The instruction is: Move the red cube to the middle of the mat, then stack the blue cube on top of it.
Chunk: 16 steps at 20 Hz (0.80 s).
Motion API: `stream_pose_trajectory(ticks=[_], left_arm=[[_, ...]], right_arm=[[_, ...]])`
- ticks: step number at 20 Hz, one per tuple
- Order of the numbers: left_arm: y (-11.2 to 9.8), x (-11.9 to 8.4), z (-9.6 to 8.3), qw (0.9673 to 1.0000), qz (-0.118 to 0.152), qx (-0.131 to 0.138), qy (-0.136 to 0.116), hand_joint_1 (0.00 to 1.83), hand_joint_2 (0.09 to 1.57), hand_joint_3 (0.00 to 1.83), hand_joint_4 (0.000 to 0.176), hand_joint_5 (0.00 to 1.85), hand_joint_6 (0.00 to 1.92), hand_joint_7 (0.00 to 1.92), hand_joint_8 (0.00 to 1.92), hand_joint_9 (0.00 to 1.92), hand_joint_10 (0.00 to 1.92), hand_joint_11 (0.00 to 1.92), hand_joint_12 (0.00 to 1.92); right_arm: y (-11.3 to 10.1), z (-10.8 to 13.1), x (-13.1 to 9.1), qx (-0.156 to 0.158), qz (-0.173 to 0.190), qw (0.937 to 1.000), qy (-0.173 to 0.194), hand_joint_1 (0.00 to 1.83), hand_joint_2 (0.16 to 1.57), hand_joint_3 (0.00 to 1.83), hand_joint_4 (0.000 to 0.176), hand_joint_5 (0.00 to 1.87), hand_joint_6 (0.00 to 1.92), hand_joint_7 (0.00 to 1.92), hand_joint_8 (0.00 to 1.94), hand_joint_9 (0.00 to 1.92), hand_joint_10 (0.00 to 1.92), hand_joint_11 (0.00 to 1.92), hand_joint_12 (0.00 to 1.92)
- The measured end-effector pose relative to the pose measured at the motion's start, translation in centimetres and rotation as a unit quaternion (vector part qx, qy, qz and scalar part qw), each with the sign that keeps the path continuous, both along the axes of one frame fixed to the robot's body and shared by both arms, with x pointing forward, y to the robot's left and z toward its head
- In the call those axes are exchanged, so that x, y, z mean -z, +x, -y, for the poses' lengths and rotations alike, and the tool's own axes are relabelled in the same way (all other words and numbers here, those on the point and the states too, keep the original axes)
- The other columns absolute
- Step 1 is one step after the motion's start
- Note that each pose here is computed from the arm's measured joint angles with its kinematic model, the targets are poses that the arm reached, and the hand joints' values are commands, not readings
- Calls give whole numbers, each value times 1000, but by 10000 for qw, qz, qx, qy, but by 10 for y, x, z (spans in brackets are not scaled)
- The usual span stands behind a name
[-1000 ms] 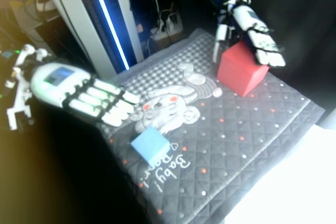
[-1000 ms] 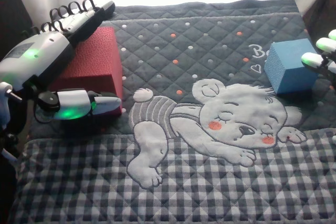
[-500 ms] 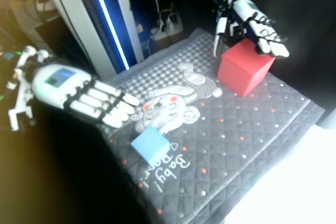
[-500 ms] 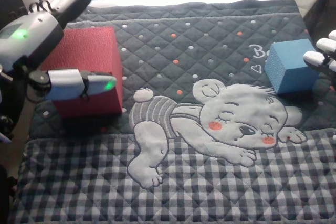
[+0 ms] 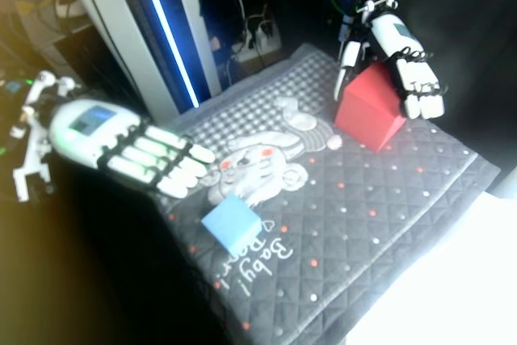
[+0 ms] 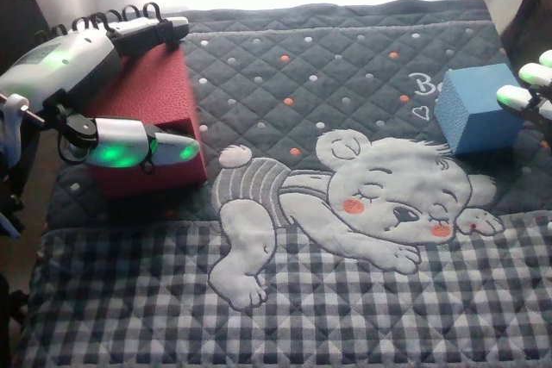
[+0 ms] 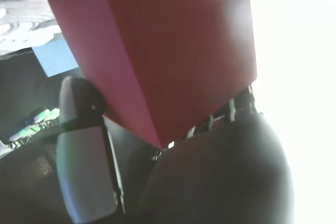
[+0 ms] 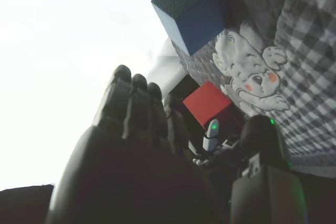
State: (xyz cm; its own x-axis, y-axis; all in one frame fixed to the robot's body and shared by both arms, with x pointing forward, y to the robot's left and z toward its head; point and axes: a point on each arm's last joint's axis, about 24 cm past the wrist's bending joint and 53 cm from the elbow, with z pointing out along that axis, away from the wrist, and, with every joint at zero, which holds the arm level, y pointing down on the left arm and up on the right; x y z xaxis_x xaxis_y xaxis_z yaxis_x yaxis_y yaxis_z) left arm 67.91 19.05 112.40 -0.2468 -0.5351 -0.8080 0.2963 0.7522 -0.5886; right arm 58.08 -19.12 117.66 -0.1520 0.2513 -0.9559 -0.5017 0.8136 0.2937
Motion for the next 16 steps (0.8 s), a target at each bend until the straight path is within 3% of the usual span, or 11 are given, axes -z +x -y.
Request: stream_pose_trajectory(ticks=[1, 3, 4, 6, 7, 8, 9, 10, 13, 14, 16], left_arm=[[-2, -2, 2, 10000, 24, 32, 10, 1260, 981, 9, 38, 118, 1401, 26, 1291, 138, 1622, 286, 1921], [-7, -8, 3, 9999, 120, 102, 47, 1423, 1012, 19, 25, 32, 1734, 0, 1421, 299, 1661, 478, 1915], [-12, -14, 5, 9996, 167, 183, -137, 1394, 1036, 25, 79, 6, 1777, 0, 1341, 153, 1685, 384, 1920], [-16, -19, 7, 9990, 251, 289, -241, 1408, 1046, 23, 21, 0, 1737, 0, 1421, 8, 1874, 248, 1921], [-21, -27, 12, 9980, 360, 376, -366, 1418, 1048, 22, 10, 0, 1654, 0, 1398, 20, 1849, 221, 1921], [-24, -32, 15, 9973, 458, 443, -371, 1408, 1061, 25, 32, 3, 1617, 0, 1334, 25, 1754, 181, 1921], [-29, -42, 20, 9956, 628, 562, -418, 1486, 1034, 10, 0, 81, 1584, 47, 1427, 105, 1744, 229, 1921], [-34, -51, 25, 9935, 772, 670, -503, 1494, 1037, 11, 0, 86, 1587, 42, 1456, 112, 1735, 221, 1921], [-38, -67, 41, 9876, 1017, 895, -794, 1425, 1055, 14, 55, 66, 1590, 28, 1357, 59, 1666, 169, 1921], [-36, -68, 48, 9859, 1022, 950, -919, 1348, 1047, 8, 87, 68, 1604, 60, 1364, 96, 1633, 160, 1921], [-30, -62, 67, 9837, 897, 1125, -1075, 1339, 1047, 6, 104, 56, 1608, 12, 1455, 99, 1718, 231, 1921]], right_arm=[[0, 0, 0, 6, -5, 10000, 1, 404, 1206, 5, 35, 0, 0, 0, 0, 0, 0, 0, 0], [0, 0, 0, 11, -7, 10000, 4, 402, 1207, 5, 25, 0, 0, 0, 0, 0, 0, 0, 0], [0, 0, 0, 10, -5, 10000, 4, 401, 1209, 5, 14, 0, 0, 0, 0, 0, 0, 0, 0], [0, 0, 0, 0, -2, 10000, -1, 393, 1204, 2, 0, 0, 0, 0, 0, 0, 0, 0, 0], [0, 0, 0, 6, -5, 10000, 1, 387, 1207, 3, 2, 0, 0, 0, 0, 0, 0, 0, 0], [0, 1, 0, 13, -8, 10000, 4, 397, 1215, 6, 12, 0, 0, 0, 0, 0, 0, 0, 0], [0, 1, 0, 15, -5, 10000, 7, 402, 1217, 6, 7, 0, 0, 0, 0, 0, 0, 0, 0], [0, 1, 0, 15, -8, 10000, 5, 400, 1211, 3, 8, 0, 0, 0, 0, 0, 0, 0, 0], [1, 0, 1, 7, -14, 10000, 10, 377, 1212, 2, 14, 0, 0, 0, 0, 0, 0, 0, 0], [0, -1, 2, 5, -24, 10000, 27, 375, 1213, 3, 16, 0, 0, 0, 0, 0, 0, 0, 0], [0, -2, 3, -19, -23, 10000, 17, 403, 1216, 3, 28, 0, 0, 0, 0, 0, 0, 0, 0]])
